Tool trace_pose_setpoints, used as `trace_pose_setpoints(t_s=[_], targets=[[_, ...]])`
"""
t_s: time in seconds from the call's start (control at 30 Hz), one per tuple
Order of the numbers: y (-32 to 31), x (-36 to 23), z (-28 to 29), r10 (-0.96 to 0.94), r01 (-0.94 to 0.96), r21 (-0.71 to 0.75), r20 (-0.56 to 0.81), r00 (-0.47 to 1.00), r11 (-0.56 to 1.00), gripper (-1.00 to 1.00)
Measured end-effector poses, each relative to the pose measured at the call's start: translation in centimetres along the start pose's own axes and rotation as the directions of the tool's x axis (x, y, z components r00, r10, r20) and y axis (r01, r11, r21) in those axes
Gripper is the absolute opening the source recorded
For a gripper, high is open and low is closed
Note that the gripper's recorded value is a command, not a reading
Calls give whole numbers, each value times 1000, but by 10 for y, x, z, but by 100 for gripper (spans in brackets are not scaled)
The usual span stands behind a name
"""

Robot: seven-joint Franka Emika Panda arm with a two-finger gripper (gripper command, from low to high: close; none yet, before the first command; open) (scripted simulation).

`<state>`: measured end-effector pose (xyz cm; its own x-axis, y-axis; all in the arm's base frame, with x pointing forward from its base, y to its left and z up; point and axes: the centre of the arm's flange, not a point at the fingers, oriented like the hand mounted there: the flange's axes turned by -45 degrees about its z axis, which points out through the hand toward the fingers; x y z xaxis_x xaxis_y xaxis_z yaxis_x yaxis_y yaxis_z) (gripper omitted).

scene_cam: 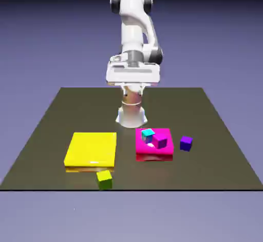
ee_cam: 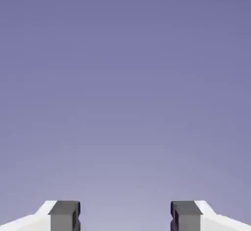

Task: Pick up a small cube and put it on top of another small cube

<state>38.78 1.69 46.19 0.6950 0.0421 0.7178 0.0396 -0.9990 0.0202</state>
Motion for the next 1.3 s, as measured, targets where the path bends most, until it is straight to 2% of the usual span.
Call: trace_pose_setpoints(t_s=[0.3, 0.6, 0.97, 1.3], targets=[[-92, 0, -23, 72, -72, 34, -14, 997, 997, 0], [-179, -30, -36, 134, -134, 43, 0, 991, 990, 0], [-266, -102, -31, 202, -202, 4, 42, 978, 979, 0], [-315, -194, -4, 268, -261, -91, 83, 960, 961, 0]])
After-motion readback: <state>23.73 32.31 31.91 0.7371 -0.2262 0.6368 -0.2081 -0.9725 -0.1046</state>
